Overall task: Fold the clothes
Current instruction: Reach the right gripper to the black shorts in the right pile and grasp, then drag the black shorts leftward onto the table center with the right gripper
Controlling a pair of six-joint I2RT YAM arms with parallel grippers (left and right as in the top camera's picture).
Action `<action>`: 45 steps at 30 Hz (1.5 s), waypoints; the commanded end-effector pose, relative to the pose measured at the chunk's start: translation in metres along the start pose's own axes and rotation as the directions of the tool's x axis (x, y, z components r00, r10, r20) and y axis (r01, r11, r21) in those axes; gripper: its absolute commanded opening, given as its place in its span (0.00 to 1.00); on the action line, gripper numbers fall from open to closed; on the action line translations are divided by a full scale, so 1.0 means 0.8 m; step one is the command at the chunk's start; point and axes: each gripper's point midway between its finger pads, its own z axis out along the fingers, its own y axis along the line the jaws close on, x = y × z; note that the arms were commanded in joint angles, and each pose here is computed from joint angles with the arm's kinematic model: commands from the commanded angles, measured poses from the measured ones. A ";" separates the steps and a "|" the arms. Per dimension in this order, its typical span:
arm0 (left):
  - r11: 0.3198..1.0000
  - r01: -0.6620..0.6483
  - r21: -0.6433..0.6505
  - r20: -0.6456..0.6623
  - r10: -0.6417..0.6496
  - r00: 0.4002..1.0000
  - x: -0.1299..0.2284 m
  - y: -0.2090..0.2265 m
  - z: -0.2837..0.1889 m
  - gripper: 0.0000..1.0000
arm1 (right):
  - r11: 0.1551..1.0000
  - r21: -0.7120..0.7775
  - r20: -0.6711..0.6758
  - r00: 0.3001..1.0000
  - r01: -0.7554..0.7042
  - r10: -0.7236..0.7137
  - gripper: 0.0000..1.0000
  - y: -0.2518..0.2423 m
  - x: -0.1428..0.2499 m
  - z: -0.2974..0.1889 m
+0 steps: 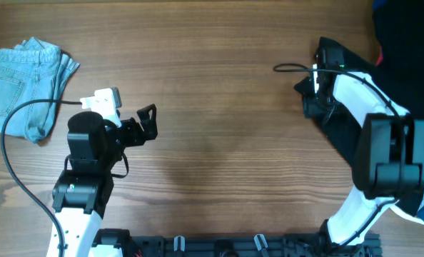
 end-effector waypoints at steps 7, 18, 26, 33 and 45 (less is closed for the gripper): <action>1.000 0.008 -0.009 0.026 -0.007 1.000 -0.012 0.000 -0.003 1.00 | 0.993 0.089 0.114 0.991 -0.075 0.064 0.04 -0.033 -0.038 -0.007; 1.000 0.006 -0.007 0.032 -0.006 0.999 -0.014 -0.001 -0.004 1.00 | 0.854 -0.151 0.812 0.555 0.498 -0.181 0.04 0.232 -0.158 -0.324; 1.000 0.006 -0.007 0.032 -0.006 0.999 -0.014 -0.001 -0.004 1.00 | 0.934 -0.301 0.827 0.540 0.191 0.156 0.99 0.235 -0.246 -0.280; 1.000 0.003 0.003 0.047 -0.004 0.999 -0.019 -0.003 -0.004 1.00 | 0.975 -0.093 0.628 0.749 -0.201 0.214 1.00 0.030 -0.181 -0.217; 0.947 0.053 0.316 -0.216 0.018 0.976 0.072 -0.130 0.084 0.96 | 0.771 -0.497 0.591 0.806 0.398 -0.035 1.00 0.065 -0.110 -0.206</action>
